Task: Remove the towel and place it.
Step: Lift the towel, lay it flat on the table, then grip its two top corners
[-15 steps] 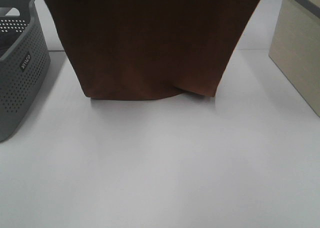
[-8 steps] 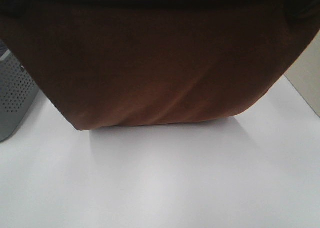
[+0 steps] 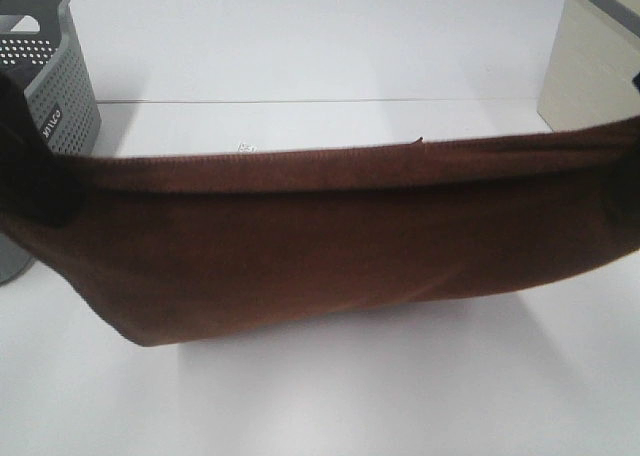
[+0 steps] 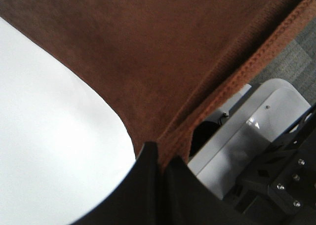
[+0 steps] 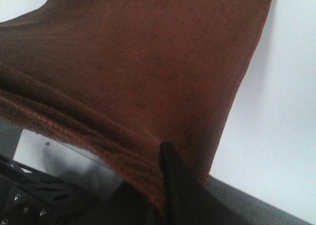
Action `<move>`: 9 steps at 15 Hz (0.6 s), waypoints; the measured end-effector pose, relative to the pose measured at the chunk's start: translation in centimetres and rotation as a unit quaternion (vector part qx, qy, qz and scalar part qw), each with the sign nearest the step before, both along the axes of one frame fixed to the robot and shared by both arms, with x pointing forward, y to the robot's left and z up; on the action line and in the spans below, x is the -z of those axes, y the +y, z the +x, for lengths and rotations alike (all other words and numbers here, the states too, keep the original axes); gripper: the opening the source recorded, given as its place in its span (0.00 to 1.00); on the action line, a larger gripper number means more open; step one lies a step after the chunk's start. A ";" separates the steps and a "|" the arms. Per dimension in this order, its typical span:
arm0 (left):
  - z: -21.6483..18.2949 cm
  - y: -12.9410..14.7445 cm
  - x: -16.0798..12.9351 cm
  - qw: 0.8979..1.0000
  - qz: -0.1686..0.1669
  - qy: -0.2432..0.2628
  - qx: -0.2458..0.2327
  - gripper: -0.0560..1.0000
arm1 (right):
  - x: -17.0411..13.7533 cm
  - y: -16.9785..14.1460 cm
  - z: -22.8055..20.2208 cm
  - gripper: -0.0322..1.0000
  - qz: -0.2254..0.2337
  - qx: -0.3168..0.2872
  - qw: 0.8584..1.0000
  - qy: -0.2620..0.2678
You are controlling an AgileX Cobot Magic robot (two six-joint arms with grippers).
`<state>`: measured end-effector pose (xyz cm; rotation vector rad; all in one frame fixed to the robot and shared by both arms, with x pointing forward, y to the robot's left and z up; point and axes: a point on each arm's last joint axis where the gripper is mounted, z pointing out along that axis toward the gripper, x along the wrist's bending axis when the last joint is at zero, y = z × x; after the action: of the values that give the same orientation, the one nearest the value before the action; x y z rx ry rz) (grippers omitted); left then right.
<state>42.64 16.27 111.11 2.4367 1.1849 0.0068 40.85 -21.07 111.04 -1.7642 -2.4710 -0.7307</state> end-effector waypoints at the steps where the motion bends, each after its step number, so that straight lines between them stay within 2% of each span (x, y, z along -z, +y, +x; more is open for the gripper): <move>1: -0.4 0.1 1.3 1.000 0.005 0.025 -0.001 0.05 | 1.0 0.0 -0.3 0.04 0.001 0.000 1.000 0.021; 6: -1.3 -0.2 6.9 0.990 0.025 0.141 -0.007 0.05 | 6.2 0.0 -2.1 0.04 0.002 0.003 0.992 0.124; 9: -1.7 -2.0 9.1 0.981 0.056 0.180 0.042 0.05 | 7.7 -0.4 -2.9 0.04 -0.014 0.002 0.989 0.150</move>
<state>40.93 14.23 102.04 2.6621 1.2546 -0.4194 38.00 -21.44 103.33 -1.7386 -2.2887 -0.3952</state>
